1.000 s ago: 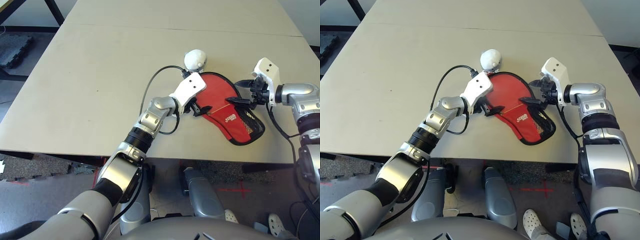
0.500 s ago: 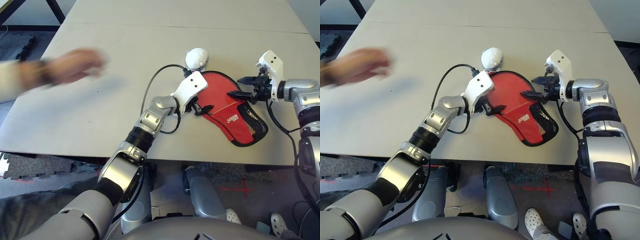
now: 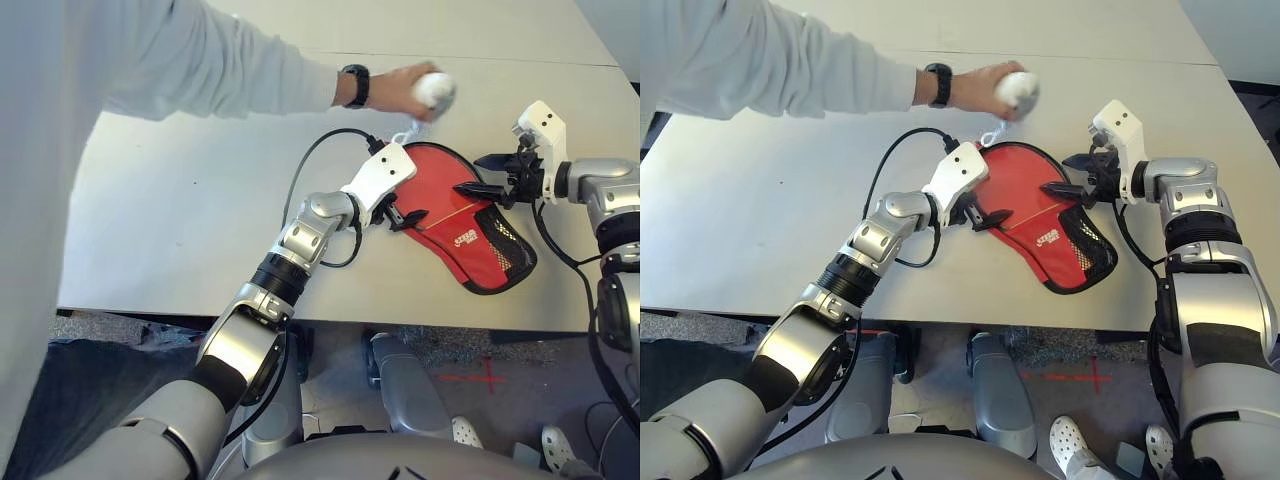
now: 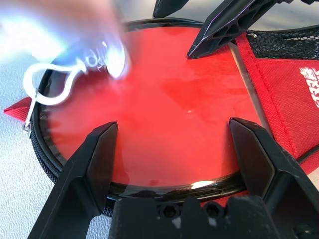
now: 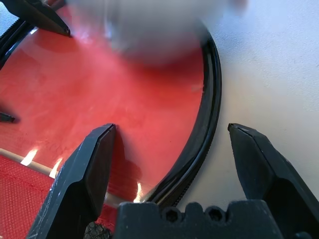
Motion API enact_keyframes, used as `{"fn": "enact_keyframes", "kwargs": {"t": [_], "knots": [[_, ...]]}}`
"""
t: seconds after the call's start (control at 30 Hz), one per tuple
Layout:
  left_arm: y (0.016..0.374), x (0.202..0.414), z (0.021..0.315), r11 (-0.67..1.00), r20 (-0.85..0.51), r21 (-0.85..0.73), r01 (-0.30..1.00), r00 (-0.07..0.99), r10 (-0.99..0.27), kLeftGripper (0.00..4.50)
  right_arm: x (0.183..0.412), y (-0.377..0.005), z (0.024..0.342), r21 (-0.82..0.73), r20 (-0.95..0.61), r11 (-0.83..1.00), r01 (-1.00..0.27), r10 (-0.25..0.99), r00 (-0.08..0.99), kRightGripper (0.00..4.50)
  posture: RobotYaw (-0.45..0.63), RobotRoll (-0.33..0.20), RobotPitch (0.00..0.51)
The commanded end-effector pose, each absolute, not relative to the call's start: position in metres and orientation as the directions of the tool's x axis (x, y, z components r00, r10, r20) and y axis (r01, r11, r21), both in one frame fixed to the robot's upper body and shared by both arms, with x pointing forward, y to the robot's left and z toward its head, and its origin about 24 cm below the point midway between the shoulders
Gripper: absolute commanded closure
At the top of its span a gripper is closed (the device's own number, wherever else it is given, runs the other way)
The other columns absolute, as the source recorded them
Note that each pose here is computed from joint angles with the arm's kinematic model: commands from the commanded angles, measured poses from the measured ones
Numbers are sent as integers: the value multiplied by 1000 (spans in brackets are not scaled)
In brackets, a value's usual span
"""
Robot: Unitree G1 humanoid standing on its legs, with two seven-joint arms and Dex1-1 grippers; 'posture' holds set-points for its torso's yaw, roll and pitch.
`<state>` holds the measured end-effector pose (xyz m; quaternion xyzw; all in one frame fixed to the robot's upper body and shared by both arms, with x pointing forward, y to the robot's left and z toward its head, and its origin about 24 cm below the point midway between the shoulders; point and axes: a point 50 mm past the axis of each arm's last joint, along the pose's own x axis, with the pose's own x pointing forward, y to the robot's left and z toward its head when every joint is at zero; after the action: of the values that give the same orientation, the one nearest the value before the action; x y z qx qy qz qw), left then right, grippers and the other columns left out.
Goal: Store the ping-pong paddle in its case and zip it.
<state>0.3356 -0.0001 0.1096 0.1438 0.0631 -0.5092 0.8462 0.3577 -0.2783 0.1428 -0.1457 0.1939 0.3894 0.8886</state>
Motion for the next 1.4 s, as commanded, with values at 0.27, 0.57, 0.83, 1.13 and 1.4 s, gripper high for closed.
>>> {"fn": "enact_keyframes", "kwargs": {"t": [0.27, 0.57, 0.83, 1.13, 1.4], "knots": [[5, 328, 81, 442, -353, 137, 886, 461, -814, 12, 354, -280, 141, -66, -456, 641, -765, 663, 594, 0, -69, 0, 263], [5, 328, 80, 439, -355, 140, 887, 459, -815, 12, 341, -290, 180, 50, -442, 498, -866, 788, 428, 0, -68, 0, 261], [3, 326, 79, 436, -356, 138, 889, 455, -816, 12, 347, -270, 206, 102, -384, 403, -909, 859, 338, 0, -66, 0, 265], [5, 327, 80, 443, -356, 143, 885, 464, -811, 12, 350, -290, 229, -36, -505, 491, -870, 743, 440, 0, -50, 0, 269], [5, 327, 80, 441, -355, 143, 886, 462, -813, 12, 341, -321, 237, -103, -559, 596, -796, 627, 542, 0, -54, 0, 271]]}}
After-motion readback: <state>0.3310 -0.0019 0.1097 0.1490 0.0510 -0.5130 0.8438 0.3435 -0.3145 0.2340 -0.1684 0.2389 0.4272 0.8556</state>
